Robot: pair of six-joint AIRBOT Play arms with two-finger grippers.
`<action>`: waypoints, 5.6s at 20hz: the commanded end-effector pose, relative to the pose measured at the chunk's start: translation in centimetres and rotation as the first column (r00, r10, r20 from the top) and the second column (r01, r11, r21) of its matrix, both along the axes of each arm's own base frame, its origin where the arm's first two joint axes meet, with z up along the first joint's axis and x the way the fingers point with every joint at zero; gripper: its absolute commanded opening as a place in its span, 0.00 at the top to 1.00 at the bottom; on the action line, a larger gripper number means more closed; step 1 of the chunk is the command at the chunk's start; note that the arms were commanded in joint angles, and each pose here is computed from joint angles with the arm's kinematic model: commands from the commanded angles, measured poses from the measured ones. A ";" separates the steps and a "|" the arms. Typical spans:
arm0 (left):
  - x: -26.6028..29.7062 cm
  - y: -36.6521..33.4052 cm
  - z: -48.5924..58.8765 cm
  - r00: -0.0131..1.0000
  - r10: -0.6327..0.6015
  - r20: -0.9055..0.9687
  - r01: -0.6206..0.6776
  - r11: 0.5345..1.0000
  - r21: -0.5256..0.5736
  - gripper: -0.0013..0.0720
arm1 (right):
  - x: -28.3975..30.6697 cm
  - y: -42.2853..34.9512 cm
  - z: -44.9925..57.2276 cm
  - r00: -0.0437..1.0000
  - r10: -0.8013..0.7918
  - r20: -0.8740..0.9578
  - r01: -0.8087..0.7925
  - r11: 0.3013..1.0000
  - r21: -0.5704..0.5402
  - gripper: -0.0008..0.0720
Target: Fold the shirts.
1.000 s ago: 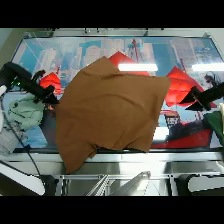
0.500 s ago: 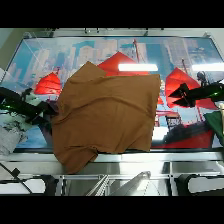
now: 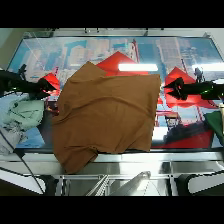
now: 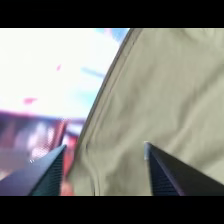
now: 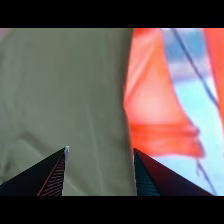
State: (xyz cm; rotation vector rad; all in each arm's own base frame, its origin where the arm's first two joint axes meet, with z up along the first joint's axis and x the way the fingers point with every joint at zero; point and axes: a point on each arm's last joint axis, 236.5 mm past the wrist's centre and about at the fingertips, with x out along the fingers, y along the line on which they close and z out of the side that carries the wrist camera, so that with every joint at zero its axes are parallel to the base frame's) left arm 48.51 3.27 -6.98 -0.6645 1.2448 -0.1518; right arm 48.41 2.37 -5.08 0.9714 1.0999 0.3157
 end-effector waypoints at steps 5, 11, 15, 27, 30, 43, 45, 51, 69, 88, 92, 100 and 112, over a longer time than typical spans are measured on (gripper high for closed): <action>0.9 -1.7 -4.6 0.989 -0.093 -0.111 0.095 0.995 0.009 0.36 | 2.4 0.5 2.6 0.994 -0.093 0.062 0.085 0.989 0.123 0.35; -0.1 -5.6 -5.1 0.961 -0.202 -0.190 0.182 0.976 -0.119 0.47 | 2.4 0.4 2.4 0.994 -0.093 0.062 0.085 0.990 0.115 0.35; -1.1 -6.4 -3.5 0.925 -0.315 -0.213 0.284 0.945 -0.163 0.90 | 3.7 -1.4 0.0 0.995 -0.083 0.056 0.083 0.997 0.007 0.35; -0.1 -5.8 -1.6 0.928 -0.327 -0.178 0.304 0.941 -0.147 0.95 | 9.8 -2.9 -4.8 0.998 -0.054 -0.042 0.045 0.979 -0.198 0.41; -0.1 -5.8 -1.6 0.929 -0.326 -0.176 0.303 0.942 -0.146 0.95 | 9.0 -2.8 -5.0 0.994 -0.048 -0.093 0.028 0.978 -0.209 0.41; -0.2 -5.8 -1.6 0.927 -0.329 -0.179 0.305 0.941 -0.148 0.95 | 5.6 0.3 -6.2 0.973 0.096 -0.208 -0.147 0.957 -0.249 0.68; -0.2 -5.8 -1.6 0.927 -0.329 -0.179 0.305 0.941 -0.148 0.95 | 5.4 0.9 -6.1 0.971 0.110 -0.214 -0.161 0.958 -0.238 0.68; -0.7 -5.9 -1.5 0.920 -0.343 -0.193 0.315 0.936 -0.160 0.95 | 2.9 1.1 -4.8 0.945 0.182 -0.271 -0.246 0.943 -0.224 0.68; -0.7 -6.3 -1.0 0.920 -0.347 -0.182 0.316 0.932 -0.178 0.96 | 4.4 6.9 -4.1 0.959 0.194 -0.208 -0.235 0.952 -0.196 0.97; -24.9 -13.1 59.0 0.055 -0.512 0.857 -0.079 0.854 0.515 0.95 | -26.4 3.5 57.2 0.284 0.333 0.899 0.547 0.714 -0.437 0.97; -25.6 -10.6 58.8 0.140 -0.525 0.840 -0.221 0.810 0.543 0.95 | -24.0 3.1 55.2 0.362 0.341 0.868 0.512 0.705 -0.490 0.96; -10.8 -12.9 33.2 0.573 -0.553 0.605 0.517 0.817 0.257 0.95 | -4.7 3.9 22.5 0.908 0.347 0.237 -0.159 0.805 -0.571 0.97; 4.3 -5.6 14.0 0.894 -0.316 0.319 0.285 0.948 0.140 0.00 | 1.0 1.3 2.2 0.967 0.255 0.012 -0.218 0.850 -0.479 0.01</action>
